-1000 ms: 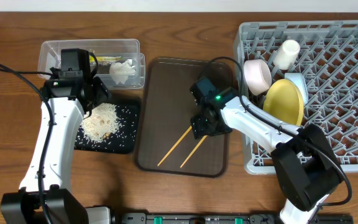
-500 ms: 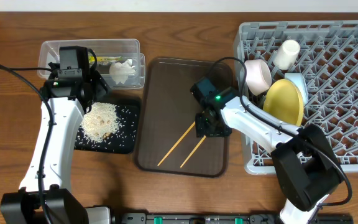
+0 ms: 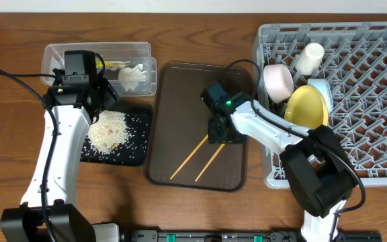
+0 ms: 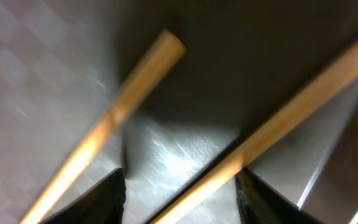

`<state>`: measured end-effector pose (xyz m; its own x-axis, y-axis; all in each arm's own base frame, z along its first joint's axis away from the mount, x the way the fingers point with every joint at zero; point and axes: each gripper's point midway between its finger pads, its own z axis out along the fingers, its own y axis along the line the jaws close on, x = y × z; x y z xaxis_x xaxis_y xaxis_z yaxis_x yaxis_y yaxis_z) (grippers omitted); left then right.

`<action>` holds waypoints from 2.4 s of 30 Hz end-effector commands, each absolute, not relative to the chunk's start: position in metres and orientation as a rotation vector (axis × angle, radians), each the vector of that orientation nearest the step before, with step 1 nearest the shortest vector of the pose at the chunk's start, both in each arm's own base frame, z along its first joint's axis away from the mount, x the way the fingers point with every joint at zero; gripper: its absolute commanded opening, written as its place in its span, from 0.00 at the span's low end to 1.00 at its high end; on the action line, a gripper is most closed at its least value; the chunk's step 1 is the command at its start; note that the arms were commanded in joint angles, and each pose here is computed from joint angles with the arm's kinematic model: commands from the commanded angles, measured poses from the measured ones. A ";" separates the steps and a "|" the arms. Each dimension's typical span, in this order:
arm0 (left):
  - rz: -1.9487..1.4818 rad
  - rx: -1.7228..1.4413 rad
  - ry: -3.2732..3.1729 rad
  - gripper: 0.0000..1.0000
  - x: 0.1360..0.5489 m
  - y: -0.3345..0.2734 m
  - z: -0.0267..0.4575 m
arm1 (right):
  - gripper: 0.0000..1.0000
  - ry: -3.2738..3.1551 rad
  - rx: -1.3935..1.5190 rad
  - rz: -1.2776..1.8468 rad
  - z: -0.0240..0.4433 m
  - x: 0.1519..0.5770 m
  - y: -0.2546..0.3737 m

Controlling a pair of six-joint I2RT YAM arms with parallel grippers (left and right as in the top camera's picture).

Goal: Sort waste into correct bins and load items into the dishwasher rack
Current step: 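Grasp one chopstick and carry it to the rack's front edge, then drop the chopstick into the rack and open the right gripper, then reach the right gripper back to the remaining chopstick on the tray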

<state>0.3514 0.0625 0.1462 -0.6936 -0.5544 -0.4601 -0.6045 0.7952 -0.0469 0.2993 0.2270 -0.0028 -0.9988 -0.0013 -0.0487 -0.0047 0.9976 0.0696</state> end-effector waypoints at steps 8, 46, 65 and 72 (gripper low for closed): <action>0.164 -0.891 2.541 0.88 0.345 0.065 0.141 | 0.01 3.248 -0.014 -0.017 -0.048 0.262 0.213; 0.166 -0.892 2.545 0.88 0.345 0.065 0.140 | 0.01 2.894 -0.165 -0.101 0.136 0.297 0.074; 0.165 -0.892 2.544 0.88 0.345 0.065 0.141 | 0.41 2.948 -0.010 -0.174 0.105 0.311 0.070; 0.166 -0.892 2.544 0.88 0.345 0.065 0.140 | 0.40 2.691 -0.071 0.037 0.161 0.346 0.102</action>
